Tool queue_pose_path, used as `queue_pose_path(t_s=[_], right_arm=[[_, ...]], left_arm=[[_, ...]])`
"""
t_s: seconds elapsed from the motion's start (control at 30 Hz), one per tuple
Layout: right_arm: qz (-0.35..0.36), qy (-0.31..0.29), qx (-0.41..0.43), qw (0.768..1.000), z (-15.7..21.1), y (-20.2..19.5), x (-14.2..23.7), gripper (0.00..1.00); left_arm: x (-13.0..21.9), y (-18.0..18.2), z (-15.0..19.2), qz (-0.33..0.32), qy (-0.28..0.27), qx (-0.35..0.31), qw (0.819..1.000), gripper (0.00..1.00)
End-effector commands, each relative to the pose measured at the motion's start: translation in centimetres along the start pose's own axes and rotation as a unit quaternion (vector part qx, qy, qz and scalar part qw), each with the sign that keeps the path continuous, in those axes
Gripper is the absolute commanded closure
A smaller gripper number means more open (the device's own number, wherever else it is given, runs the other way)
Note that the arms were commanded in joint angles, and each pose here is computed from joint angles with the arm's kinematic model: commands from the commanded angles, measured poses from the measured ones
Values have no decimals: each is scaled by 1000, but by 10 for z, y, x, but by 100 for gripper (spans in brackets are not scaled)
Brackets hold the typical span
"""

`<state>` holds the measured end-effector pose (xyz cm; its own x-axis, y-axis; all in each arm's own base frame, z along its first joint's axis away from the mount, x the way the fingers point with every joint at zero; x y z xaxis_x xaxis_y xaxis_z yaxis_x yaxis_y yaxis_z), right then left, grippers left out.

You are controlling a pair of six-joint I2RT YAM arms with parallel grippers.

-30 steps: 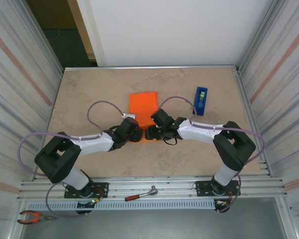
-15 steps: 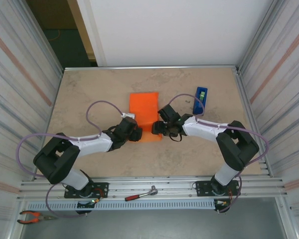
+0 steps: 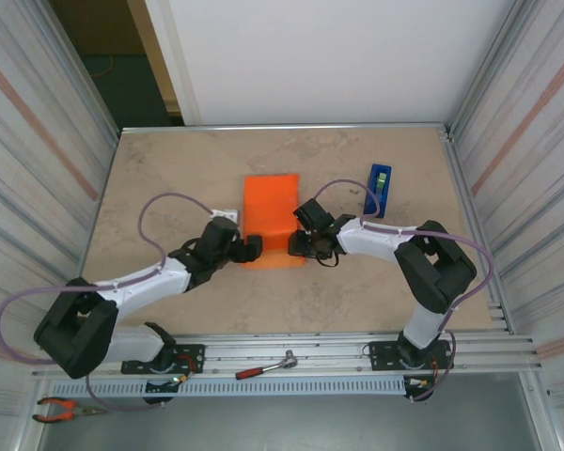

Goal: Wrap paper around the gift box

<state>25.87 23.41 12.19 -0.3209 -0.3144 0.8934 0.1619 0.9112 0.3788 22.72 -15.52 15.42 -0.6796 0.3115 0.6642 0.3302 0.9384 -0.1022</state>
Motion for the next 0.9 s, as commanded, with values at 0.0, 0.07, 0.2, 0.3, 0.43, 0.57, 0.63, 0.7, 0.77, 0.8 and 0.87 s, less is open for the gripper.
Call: queue_pose_path(t_s=[0.0,0.07,0.2,0.3,0.43,0.57,0.63,0.7,0.77,0.8,0.87], right_arm=[[0,-4,-6,1000,-4,5,-2,48],[2,-1,-6,1000,-3,4,-4,48],[2,1,-8,1000,-3,3,-6,48],[3,2,-8,1000,-3,3,-6,49],[4,4,-10,1000,-1,3,-7,49],[5,4,-11,1000,0,3,-7,49],[4,4,-11,1000,0,3,-7,49],[5,6,-11,1000,1,3,-8,50],[6,5,-12,1000,1,2,-8,50],[5,5,-11,1000,1,3,-8,50],[5,5,-12,1000,2,2,-8,50]], left_arm=[[-5,3,16,30,32,24,999,16],[-10,1,19,42,39,27,998,21],[-22,-3,24,52,43,33,997,30],[-28,-10,25,51,42,25,998,37],[-33,-20,26,23,46,10,999,49],[-36,-27,27,-19,53,-5,998,66],[-37,-30,26,-31,55,-12,998,70],[-37,-32,24,-39,54,-15,998,70],[-35,-32,23,-48,51,-16,997,66],[-35,-32,22,-50,49,-16,997,66],[-34,-33,22,-53,48,-18,997,71]])
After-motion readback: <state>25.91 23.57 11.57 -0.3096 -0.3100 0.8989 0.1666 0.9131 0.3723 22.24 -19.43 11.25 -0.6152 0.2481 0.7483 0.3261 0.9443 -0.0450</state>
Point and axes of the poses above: each hand's point on the last joint's axis, 136 mm out from that joint toward the fingers, its own x axis back along the fingers, its own y axis along the line the jaws close on, z = x × y, the point moved 10 cm from there along x, back along the fingers, and after that the axes turned 12 degrees about -x, right-handed, at the moved point
